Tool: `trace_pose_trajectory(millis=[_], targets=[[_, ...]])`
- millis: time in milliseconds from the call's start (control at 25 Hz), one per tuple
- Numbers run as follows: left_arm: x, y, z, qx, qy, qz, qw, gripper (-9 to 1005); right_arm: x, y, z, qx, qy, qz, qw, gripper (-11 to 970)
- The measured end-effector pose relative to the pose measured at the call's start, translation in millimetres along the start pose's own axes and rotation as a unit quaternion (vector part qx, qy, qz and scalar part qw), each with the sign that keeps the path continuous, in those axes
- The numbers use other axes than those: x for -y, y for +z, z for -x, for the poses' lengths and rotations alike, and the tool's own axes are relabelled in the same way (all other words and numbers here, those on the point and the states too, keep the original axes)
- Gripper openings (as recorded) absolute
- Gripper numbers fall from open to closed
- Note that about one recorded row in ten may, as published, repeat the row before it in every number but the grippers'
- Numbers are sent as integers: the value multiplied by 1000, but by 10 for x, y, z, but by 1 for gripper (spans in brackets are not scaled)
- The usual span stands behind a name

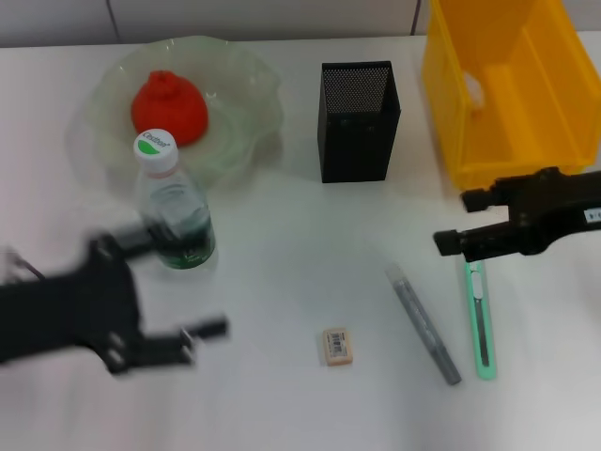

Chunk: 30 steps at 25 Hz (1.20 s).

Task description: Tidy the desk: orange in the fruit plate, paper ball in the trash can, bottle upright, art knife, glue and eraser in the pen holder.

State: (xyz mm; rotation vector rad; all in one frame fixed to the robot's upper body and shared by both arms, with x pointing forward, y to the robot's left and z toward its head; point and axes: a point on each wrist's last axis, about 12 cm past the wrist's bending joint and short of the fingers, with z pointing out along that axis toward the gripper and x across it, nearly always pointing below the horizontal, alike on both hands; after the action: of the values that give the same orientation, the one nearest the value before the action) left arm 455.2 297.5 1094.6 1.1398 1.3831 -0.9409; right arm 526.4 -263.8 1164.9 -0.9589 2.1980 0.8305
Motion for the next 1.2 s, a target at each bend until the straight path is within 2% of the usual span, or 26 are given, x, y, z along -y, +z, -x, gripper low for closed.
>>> trace_pose_trajectory(millis=[120, 160, 200, 360, 520, 640, 760, 1120, 1200], targets=[[105, 167, -239, -3, -22, -26, 999, 814, -153, 99, 324, -97, 26, -74, 992, 841], [134, 238, -346, -1, -33, -23, 999, 814, -242, 210, 424, -148, 40, -111, 982, 841], [134, 238, -346, -1, -33, -23, 999, 814, -242, 210, 424, -148, 40, -111, 982, 841], [99, 328, -423, -7, -44, -15, 999, 814, -334, 512, 473, -222, 47, -191, 955, 840], [79, 362, -439, -13, -46, -16, 999, 814, -320, 593, 443, -231, 60, -211, 948, 839], [75, 367, -446, -16, -46, -15, 999, 814, -254, 607, 369, -235, 79, -228, 942, 838], [75, 376, -459, -21, -47, -15, 999, 814, -170, 664, 252, -237, 100, -227, 939, 838], [74, 397, -461, -24, -46, -20, 998, 814, -97, 802, 160, -229, 126, -205, 943, 817], [77, 398, -463, -24, -47, -21, 998, 814, -77, 820, 142, -231, 128, -205, 942, 743]])
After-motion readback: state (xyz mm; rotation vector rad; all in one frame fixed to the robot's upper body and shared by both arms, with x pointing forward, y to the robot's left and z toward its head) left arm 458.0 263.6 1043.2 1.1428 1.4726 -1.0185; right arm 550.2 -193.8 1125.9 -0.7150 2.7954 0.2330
